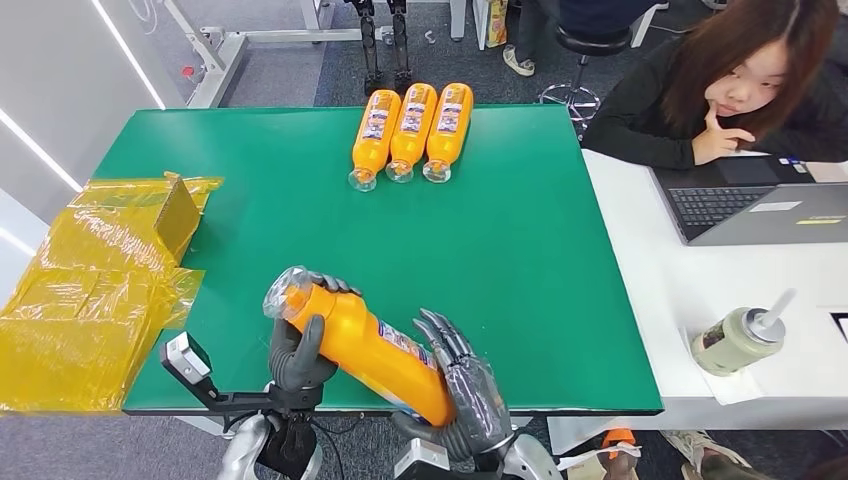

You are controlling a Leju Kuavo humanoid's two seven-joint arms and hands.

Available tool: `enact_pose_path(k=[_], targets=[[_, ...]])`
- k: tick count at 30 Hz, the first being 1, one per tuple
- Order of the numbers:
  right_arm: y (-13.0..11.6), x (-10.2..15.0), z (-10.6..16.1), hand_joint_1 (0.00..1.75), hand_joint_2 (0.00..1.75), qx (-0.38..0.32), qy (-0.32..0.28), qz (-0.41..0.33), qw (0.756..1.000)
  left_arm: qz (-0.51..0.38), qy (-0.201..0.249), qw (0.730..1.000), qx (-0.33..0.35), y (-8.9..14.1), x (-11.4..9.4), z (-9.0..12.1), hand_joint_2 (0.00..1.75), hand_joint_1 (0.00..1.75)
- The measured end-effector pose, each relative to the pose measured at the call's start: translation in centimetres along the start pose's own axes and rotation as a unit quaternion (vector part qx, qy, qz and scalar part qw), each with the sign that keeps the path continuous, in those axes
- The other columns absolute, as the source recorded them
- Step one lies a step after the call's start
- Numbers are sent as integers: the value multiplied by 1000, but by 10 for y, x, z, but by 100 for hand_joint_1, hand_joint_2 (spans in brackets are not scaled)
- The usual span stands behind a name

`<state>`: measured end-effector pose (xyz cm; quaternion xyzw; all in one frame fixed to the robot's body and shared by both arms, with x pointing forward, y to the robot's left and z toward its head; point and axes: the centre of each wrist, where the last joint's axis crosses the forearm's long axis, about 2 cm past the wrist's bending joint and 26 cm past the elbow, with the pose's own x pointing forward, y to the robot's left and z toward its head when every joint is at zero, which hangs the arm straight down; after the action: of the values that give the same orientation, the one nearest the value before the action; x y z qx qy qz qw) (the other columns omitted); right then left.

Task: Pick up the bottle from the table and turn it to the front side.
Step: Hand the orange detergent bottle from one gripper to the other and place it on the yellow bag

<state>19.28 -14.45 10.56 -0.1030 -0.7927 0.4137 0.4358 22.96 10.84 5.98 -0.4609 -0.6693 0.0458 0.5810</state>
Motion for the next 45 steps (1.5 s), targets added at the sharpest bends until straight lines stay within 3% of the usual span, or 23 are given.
enact_pose_path(k=[12, 16, 19, 23, 27, 33, 45], targets=[[0, 1, 1, 0, 175, -11, -2, -2, 1000, -7, 0, 1000, 7, 1, 0, 0, 175, 173], [0, 1, 2, 0, 175, -28, -7, -6, 1000, -95, 0, 995, 28, 8, 4, 1, 175, 170], [1, 0, 4, 0, 175, -43, -8, -13, 999, -214, -7, 976, 42, 21, 17, 0, 175, 170], [2, -1, 5, 0, 175, -54, -7, -25, 998, -361, -23, 931, 46, 36, 46, -6, 175, 168], [4, -3, 6, 0, 175, -56, -2, -30, 998, -452, -39, 890, 50, 46, 69, -8, 175, 168], [5, -5, 7, 0, 175, -54, 1, -30, 998, -483, -55, 872, 53, 52, 86, -7, 175, 168], [6, -6, 7, 0, 175, -54, 2, -32, 998, -511, -60, 856, 59, 58, 95, -3, 175, 167]])
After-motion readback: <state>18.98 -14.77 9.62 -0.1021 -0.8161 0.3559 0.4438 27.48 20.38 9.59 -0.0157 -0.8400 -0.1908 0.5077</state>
